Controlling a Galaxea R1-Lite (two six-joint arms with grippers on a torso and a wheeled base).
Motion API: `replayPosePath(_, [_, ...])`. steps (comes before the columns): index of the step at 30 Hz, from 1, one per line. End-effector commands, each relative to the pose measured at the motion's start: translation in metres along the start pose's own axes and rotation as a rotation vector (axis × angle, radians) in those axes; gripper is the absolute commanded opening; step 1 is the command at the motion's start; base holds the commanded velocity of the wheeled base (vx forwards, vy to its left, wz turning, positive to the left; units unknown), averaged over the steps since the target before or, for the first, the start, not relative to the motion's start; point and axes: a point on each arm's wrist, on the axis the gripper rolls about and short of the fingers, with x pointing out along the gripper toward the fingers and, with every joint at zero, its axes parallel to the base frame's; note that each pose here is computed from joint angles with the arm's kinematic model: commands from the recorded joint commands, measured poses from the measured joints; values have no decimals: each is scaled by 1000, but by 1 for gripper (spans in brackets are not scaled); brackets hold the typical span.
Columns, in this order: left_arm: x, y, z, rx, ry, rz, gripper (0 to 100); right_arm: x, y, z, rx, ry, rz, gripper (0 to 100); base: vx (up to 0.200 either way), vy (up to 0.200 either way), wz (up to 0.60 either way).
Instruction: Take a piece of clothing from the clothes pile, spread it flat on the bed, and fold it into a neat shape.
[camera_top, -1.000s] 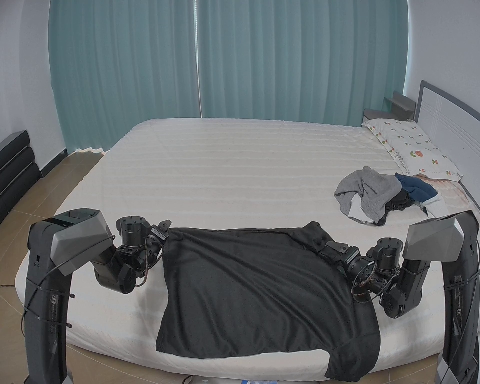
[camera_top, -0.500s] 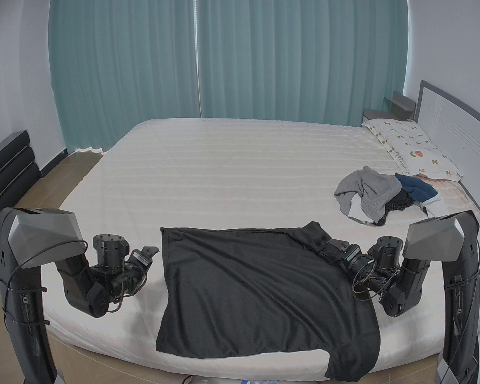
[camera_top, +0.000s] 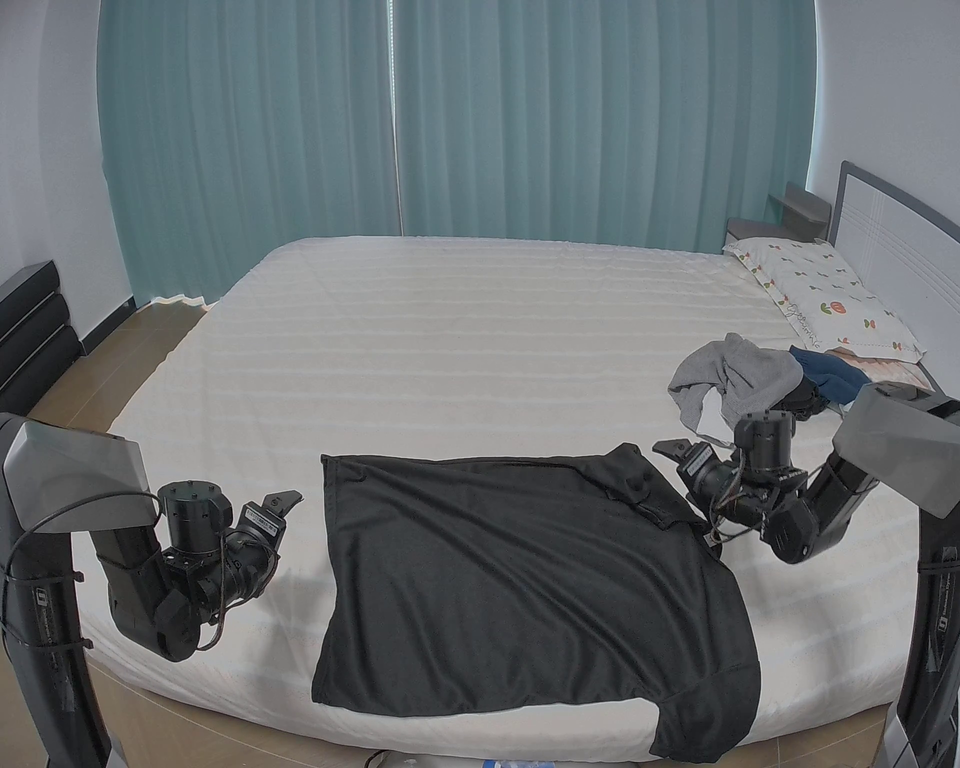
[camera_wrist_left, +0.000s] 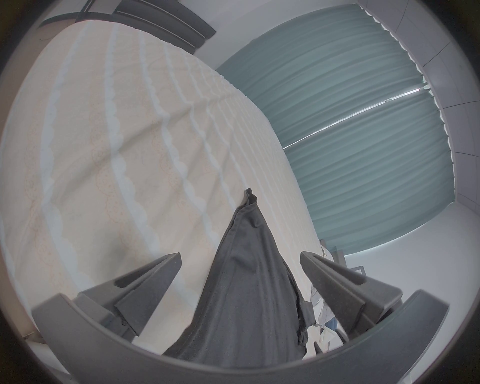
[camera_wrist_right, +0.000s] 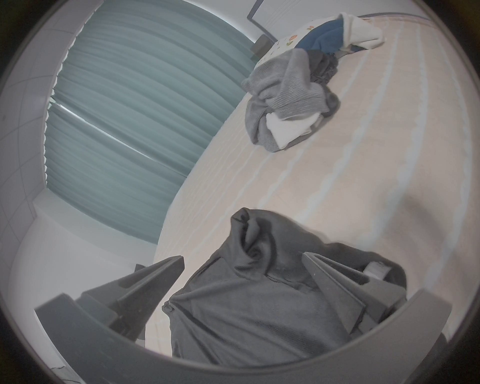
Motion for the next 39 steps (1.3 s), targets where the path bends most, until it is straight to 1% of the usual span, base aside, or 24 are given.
replayPosePath(1, [-6,14,-8,-4,5,-6,100,40,40,0,-99,44,42,100,0,0,0])
replayPosePath(3, [-7,15,-10,0,4,-14,100,54,29,-6,-138,55,31,100,0,0,0])
replayPosePath(7, [-10,16,-11,-12,-2,-29,100,79,5,-18,-157,70,-15,100,0,0,0])
replayPosePath(8, [-10,16,-11,-12,-2,-29,100,79,5,-18,-157,70,-15,100,0,0,0])
replayPosePath(9, [-11,16,-11,-12,-2,-28,100,84,0,-19,-207,57,-30,100,0,0,0])
replayPosePath(10, [-11,16,-11,-12,-1,-26,100,84,0,-19,-217,52,-29,100,0,0,0])
replayPosePath(11, [-11,16,-11,-11,-1,-25,100,87,1,-18,-253,28,-35,100,0,0,0])
replayPosePath(12, [-11,16,-11,-11,-1,-26,100,87,2,-19,-264,17,-37,100,0,0,0])
replayPosePath(18, [-11,16,-12,-11,-1,-25,100,91,8,-30,-294,14,-34,100,0,0,0])
replayPosePath(20, [-11,16,-11,-11,-1,-26,100,96,3,-32,-332,9,-41,100,0,0,0])
replayPosePath(21, [-11,16,-11,-11,-1,-26,100,100,2,-32,-347,-1,-41,0,0,0,0])
replayPosePath(24, [-11,16,-11,-11,-1,-26,100,109,-3,-31,-367,-31,-55,0,0,0,0])
replayPosePath(25, [-11,16,-12,-10,0,-27,100,110,1,-26,-377,-56,-48,0,0,0,0])
replayPosePath(26, [-11,16,-12,-10,0,-27,100,110,2,-24,-377,-63,-43,0,0,0,0])
replayPosePath(27, [-11,16,-12,-11,-1,-25,100,112,8,-12,-372,-110,-26,0,0,0,0])
replayPosePath(28, [-11,16,-12,-10,0,-27,100,114,17,3,-353,-174,14,0,0,0,0])
replayPosePath(30, [-11,16,-12,-11,-1,-25,100,116,22,10,-315,-224,56,0,0,0,0])
replayPosePath(31, [-11,16,-12,-13,-1,-25,100,118,25,13,-276,-264,98,0,0,0,0])
replayPosePath(32, [-11,16,-12,-13,-1,-25,100,120,24,14,-256,-294,124,0,0,0,0])
replayPosePath(34, [-11,16,-12,-11,-1,-25,100,123,23,20,-258,-350,165,0,0,0,0])
replayPosePath(36, [-10,16,-12,-9,1,-25,100,124,30,26,-258,-396,196,0,0,0,0])
replayPosePath(37, [-10,16,-12,-9,1,-25,100,126,31,29,-257,-416,198,0,0,0,0])
replayPosePath(39, [-10,16,-12,-10,1,-25,100,137,25,28,-260,-429,196,0,0,0,0])
